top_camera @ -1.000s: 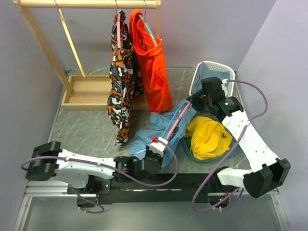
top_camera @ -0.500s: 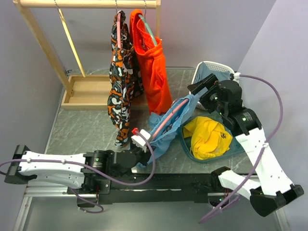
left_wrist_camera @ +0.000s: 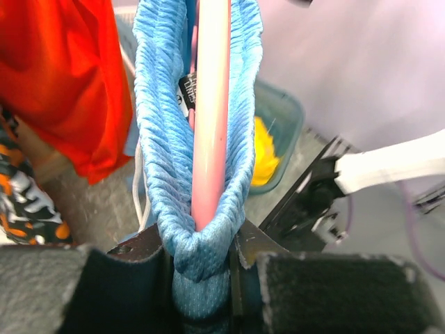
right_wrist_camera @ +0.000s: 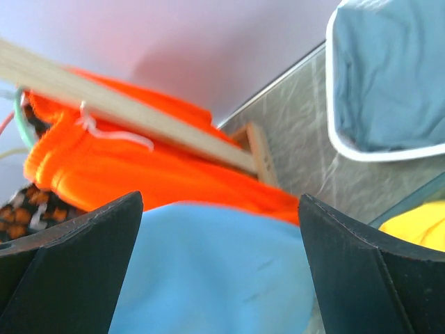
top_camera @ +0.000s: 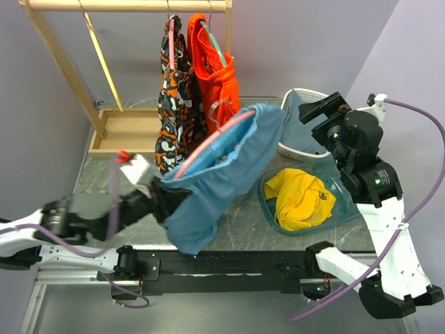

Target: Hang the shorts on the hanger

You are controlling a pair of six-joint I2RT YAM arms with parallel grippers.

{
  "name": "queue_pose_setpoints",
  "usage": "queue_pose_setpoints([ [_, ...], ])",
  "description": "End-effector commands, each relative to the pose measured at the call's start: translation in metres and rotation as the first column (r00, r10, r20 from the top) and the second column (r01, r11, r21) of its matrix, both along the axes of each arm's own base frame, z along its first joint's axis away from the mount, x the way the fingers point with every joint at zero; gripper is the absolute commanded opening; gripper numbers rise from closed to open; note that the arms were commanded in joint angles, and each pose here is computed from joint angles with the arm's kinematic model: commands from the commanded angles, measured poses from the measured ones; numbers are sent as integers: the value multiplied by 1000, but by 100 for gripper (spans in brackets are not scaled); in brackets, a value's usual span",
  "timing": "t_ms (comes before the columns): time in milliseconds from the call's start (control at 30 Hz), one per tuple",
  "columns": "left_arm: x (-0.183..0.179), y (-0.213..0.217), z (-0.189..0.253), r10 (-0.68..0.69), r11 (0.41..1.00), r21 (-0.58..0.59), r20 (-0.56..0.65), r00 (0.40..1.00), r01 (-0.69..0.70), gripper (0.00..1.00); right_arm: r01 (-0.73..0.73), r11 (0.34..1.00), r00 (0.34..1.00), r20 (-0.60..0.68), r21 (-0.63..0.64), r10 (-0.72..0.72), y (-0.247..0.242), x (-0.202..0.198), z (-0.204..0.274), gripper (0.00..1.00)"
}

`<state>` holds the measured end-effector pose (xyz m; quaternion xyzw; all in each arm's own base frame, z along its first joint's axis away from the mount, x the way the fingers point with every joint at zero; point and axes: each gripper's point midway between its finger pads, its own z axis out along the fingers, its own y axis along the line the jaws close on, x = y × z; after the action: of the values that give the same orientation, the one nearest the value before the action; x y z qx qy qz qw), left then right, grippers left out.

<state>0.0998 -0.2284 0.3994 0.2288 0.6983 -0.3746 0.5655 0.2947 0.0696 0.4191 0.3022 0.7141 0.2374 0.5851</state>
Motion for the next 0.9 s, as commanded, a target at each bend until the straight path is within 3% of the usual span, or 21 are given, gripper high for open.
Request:
queue_pose_setpoints([
  [0,-7,31,64,-51,986,-154,52,997,58,1,-7,1000,999,32,-6,8,-6,23,10,100],
  [333,-21,105,144,-111,943,-295,148,983,151,1,-199,980,980,0,14,199,40,86,-42,100],
  [667,-34,207,198,13,863,-491,259,966,120,1,-226,974,973,-43,2,226,54,76,-85,100],
  [867,-52,243,213,70,837,-535,315,947,116,1,-222,975,972,-83,-9,220,55,73,-108,100],
])
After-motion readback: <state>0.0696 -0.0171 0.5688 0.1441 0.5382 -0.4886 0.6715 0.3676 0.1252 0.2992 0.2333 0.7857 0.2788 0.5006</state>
